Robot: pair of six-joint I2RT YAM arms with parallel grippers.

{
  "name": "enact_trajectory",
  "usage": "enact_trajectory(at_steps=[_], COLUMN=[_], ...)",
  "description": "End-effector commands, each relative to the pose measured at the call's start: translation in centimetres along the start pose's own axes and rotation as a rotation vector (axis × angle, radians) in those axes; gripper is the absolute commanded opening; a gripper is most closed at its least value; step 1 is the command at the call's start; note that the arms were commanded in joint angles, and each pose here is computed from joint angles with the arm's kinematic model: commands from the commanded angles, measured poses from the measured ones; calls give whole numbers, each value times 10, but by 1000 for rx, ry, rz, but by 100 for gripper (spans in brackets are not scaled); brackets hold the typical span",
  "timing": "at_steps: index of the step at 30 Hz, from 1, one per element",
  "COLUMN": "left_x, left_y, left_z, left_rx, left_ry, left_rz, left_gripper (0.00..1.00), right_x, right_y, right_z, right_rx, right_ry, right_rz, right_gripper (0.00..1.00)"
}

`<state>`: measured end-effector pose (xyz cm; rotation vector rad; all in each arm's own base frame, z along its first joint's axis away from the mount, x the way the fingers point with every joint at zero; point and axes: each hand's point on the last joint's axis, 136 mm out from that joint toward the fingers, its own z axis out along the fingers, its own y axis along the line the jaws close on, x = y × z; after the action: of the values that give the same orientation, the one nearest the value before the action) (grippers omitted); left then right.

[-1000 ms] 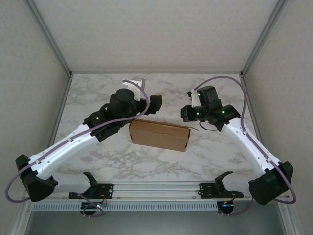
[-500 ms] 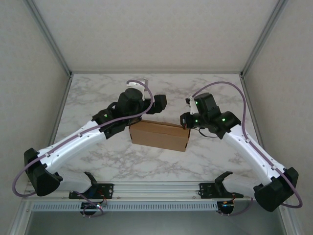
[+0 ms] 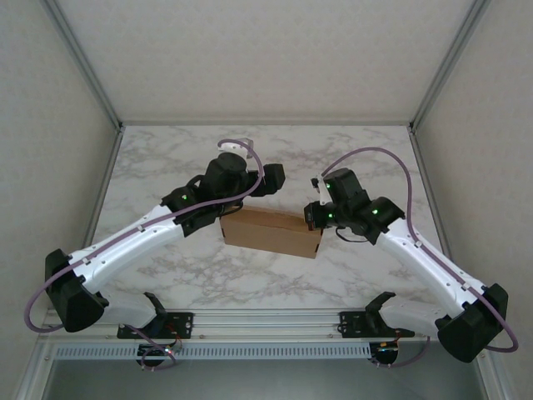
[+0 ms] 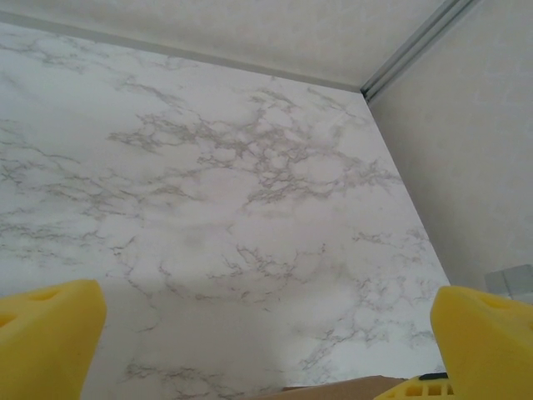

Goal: Fold the paper box

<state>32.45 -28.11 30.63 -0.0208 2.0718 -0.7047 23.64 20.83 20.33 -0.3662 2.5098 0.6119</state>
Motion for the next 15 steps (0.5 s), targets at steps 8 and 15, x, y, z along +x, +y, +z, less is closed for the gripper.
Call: enact_trajectory(at_steps=[8, 15], left_x=[42, 65], left_y=[-4, -1], left_z=[7, -2], left_rx=[106, 161], left_ry=[120, 165], left_rz=[-161, -201], left_gripper=[99, 94], right_x=[26, 38], right_y=[-3, -9], right_z=[14, 23], right_rx=[17, 37], right_ry=[37, 59], right_rz=[12, 14], right_gripper=[0, 0])
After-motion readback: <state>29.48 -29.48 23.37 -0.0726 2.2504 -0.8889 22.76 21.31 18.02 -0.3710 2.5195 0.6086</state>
